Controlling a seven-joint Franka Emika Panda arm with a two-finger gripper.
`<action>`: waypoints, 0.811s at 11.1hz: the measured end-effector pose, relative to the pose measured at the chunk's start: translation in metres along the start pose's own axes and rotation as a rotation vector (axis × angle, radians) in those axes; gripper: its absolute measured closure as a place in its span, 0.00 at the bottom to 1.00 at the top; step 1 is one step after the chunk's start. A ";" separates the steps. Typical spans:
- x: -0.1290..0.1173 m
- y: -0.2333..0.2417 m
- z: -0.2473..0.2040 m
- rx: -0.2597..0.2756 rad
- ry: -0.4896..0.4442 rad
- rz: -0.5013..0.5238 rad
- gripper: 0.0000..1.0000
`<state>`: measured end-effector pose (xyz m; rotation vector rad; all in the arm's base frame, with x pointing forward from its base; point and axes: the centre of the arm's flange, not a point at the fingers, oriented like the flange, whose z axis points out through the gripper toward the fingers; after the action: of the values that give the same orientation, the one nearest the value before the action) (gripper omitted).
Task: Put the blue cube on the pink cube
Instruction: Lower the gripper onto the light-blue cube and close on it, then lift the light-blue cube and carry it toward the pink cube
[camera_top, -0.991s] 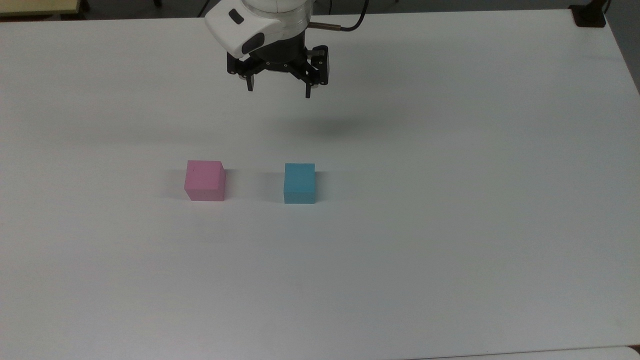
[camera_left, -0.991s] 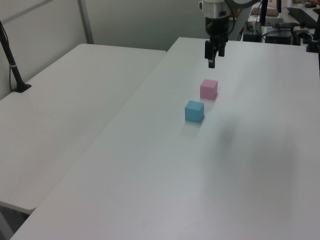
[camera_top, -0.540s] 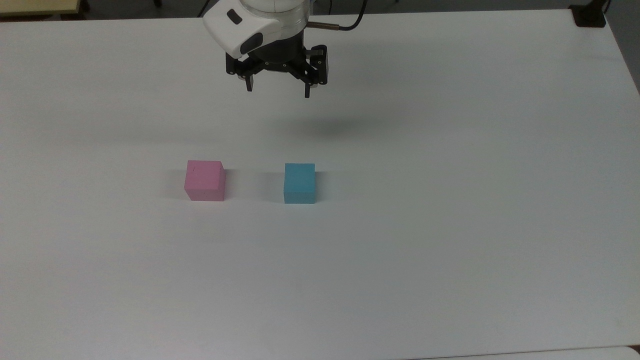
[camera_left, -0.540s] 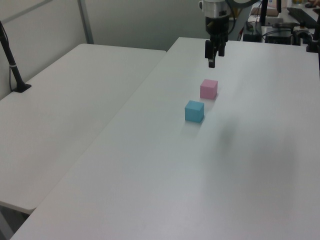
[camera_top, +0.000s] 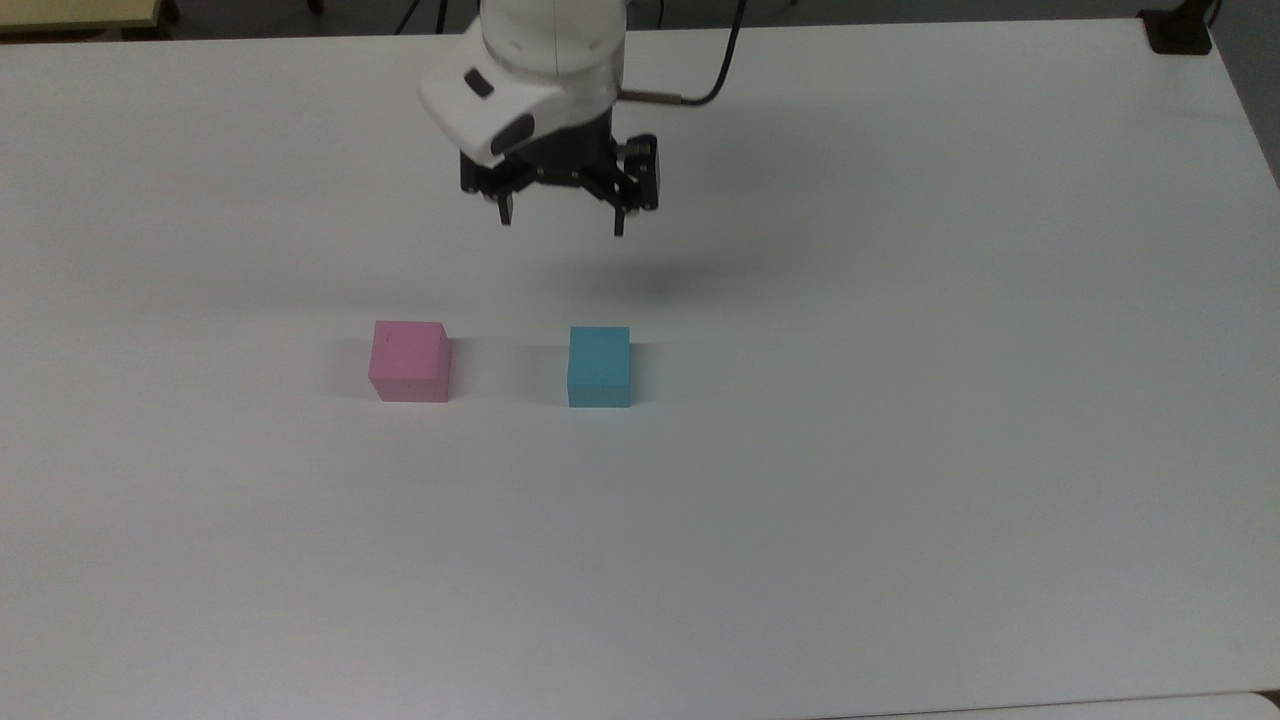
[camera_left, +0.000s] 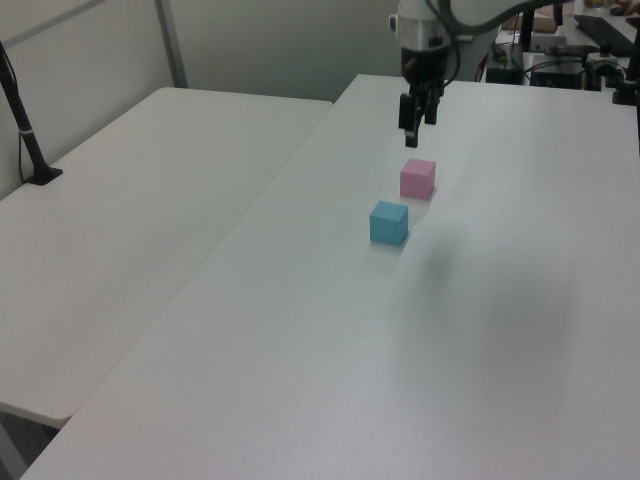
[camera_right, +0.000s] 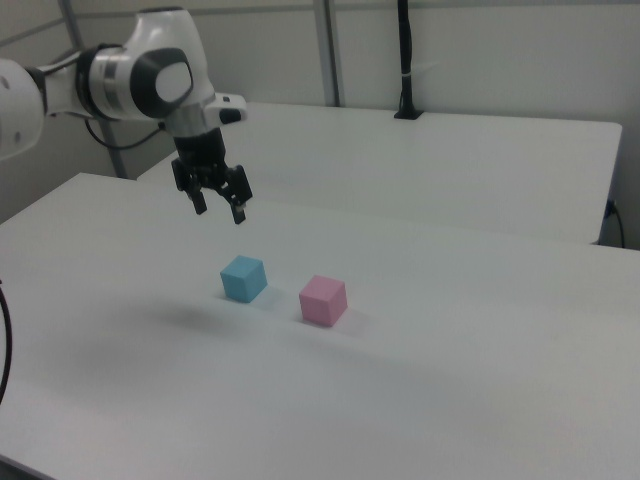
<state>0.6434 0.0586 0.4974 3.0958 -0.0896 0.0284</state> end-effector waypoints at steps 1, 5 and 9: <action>0.008 -0.004 0.021 -0.001 -0.001 -0.005 0.00; 0.030 -0.032 0.103 -0.002 -0.007 -0.039 0.00; 0.036 -0.046 0.157 -0.039 -0.028 -0.076 0.03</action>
<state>0.6852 0.0957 0.3397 3.0582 0.0269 -0.0185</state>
